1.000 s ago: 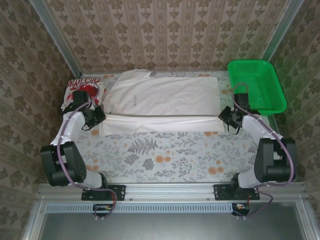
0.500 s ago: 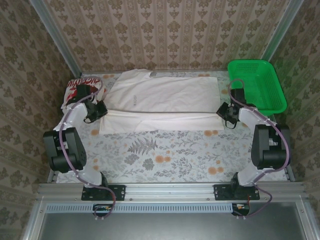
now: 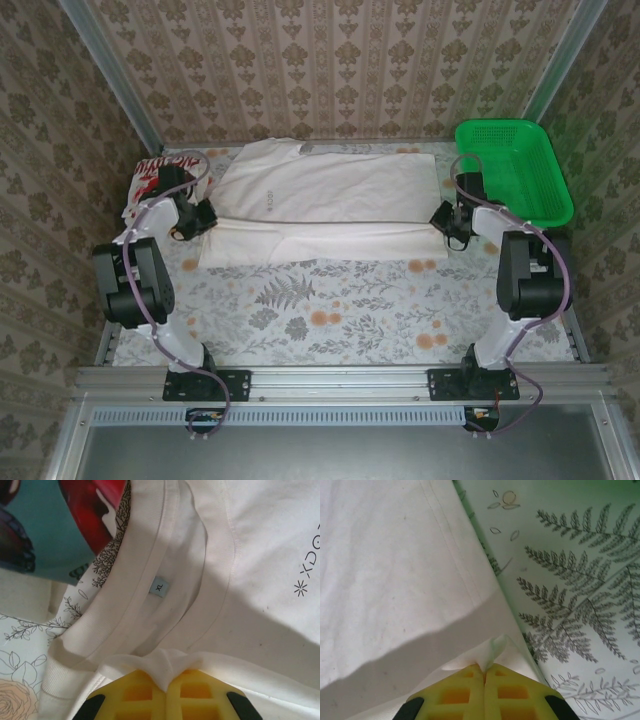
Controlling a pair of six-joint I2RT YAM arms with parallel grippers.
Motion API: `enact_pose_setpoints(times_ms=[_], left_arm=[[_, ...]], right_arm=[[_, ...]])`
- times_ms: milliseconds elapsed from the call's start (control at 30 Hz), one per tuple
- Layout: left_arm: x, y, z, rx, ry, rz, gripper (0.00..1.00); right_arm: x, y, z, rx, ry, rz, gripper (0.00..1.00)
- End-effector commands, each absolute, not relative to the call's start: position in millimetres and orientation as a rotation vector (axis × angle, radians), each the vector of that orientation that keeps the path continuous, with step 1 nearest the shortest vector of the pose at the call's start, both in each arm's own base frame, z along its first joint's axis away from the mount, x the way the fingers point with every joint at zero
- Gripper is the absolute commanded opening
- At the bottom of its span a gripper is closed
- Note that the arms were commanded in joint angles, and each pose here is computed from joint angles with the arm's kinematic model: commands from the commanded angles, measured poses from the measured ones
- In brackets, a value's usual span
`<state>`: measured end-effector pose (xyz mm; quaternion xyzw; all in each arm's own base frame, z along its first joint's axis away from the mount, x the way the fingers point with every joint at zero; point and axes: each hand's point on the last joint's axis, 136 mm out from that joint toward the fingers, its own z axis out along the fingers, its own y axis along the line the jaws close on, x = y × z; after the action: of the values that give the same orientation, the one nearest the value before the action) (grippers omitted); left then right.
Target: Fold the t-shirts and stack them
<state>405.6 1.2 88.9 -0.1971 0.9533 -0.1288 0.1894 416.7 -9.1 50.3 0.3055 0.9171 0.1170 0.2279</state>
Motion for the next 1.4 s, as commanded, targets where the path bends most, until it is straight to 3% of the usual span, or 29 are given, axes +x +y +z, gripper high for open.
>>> enact_pose_setpoints(times_ms=[0, 67, 133, 200, 300, 467, 567, 767, 967, 1300, 1367], left_arm=[[423.2, 13.7, 96.0, -0.528, 2.641, -0.283, 0.0], [426.4, 13.1, 93.5, -0.53, 2.646, -0.286, 0.01], [428.9, 13.3, 91.8, -0.542, 2.643, -0.284, 0.19], [430.2, 9.4, 93.0, -0.547, 2.636, -0.307, 0.45], [430.4, 0.7, 102.6, -0.538, 2.606, -0.348, 0.67], [423.5, -21.7, 123.1, -0.483, 2.545, -0.367, 0.9], [422.2, -40.6, 124.6, -0.453, 2.51, -0.4, 0.93], [414.4, -54.4, 81.7, -0.479, 2.537, -0.425, 0.95], [391.8, -51.7, 40.0, -0.516, 2.601, -0.41, 0.95], [325.3, -53.2, 21.8, -0.551, 2.664, -0.424, 0.96], [310.2, -52.6, 20.3, -0.562, 2.681, -0.419, 0.96]], right_arm=[[431.7, -18.5, 52.8, 0.823, 2.503, 0.261, 0.0], [435.5, -16.7, 50.7, 0.815, 2.509, 0.274, 0.02], [439.9, -14.3, 53.2, 0.798, 2.505, 0.295, 0.18], [440.1, -13.6, 62.1, 0.781, 2.485, 0.304, 0.43], [435.3, -13.7, 88.3, 0.73, 2.419, 0.306, 0.66], [419.6, 5.7, 108.9, 0.584, 2.399, 0.274, 0.75], [412.1, 31.7, 89.1, 0.541, 2.456, 0.305, 0.76], [404.9, 80.0, 45.7, 0.486, 2.585, 0.364, 0.76], [381.5, 70.9, 17.4, 0.551, 2.692, 0.287, 0.75], [309.5, 45.3, 6.2, 0.621, 2.844, 0.13, 0.74], [293.1, 39.3, 4.3, 0.635, 2.86, 0.109, 0.69]])
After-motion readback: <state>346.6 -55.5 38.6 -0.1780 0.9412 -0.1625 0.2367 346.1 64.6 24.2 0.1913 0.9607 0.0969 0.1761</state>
